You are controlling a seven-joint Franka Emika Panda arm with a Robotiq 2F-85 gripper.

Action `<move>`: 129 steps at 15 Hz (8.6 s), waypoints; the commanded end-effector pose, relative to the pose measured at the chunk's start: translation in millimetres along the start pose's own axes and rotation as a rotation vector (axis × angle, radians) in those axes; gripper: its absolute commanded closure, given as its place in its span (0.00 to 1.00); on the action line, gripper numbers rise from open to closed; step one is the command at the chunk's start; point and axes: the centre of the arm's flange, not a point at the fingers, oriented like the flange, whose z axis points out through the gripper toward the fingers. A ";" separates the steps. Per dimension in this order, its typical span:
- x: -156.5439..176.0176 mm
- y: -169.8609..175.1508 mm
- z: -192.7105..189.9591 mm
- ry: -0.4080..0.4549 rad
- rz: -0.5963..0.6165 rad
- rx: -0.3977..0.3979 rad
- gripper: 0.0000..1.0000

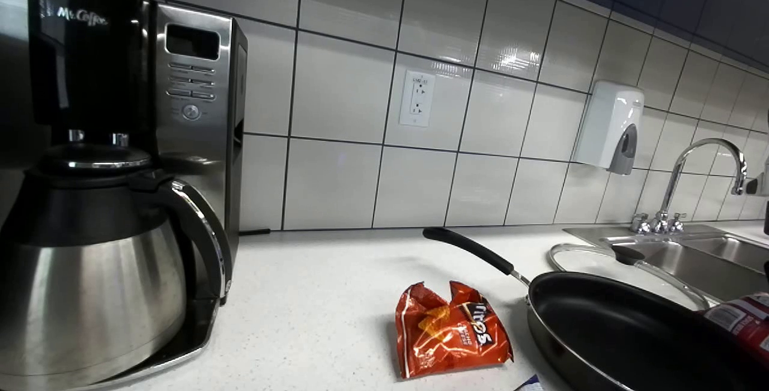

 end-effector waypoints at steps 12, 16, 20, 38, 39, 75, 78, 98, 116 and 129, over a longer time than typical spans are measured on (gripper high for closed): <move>28.8 -95.1 -81.0 0.128 -0.162 -0.069 1.00; 42.4 -135.8 -79.1 0.124 -0.241 -0.072 1.00; 48.3 -164.2 -70.0 0.108 -0.300 -0.057 1.00; 59.6 -167.0 23.8 -0.079 -0.279 0.023 1.00; 60.5 -166.6 27.8 -0.087 -0.277 0.024 1.00; 63.1 -206.1 -28.4 0.009 -0.362 0.010 0.00; 62.3 -221.4 -36.4 0.025 -0.378 0.013 0.00; 57.8 -406.2 -49.2 0.008 -0.434 -0.009 0.00; 31.4 -505.0 -0.7 -0.020 -0.438 -0.005 0.00; -2.6 -498.9 26.6 -0.101 -0.431 -0.009 0.00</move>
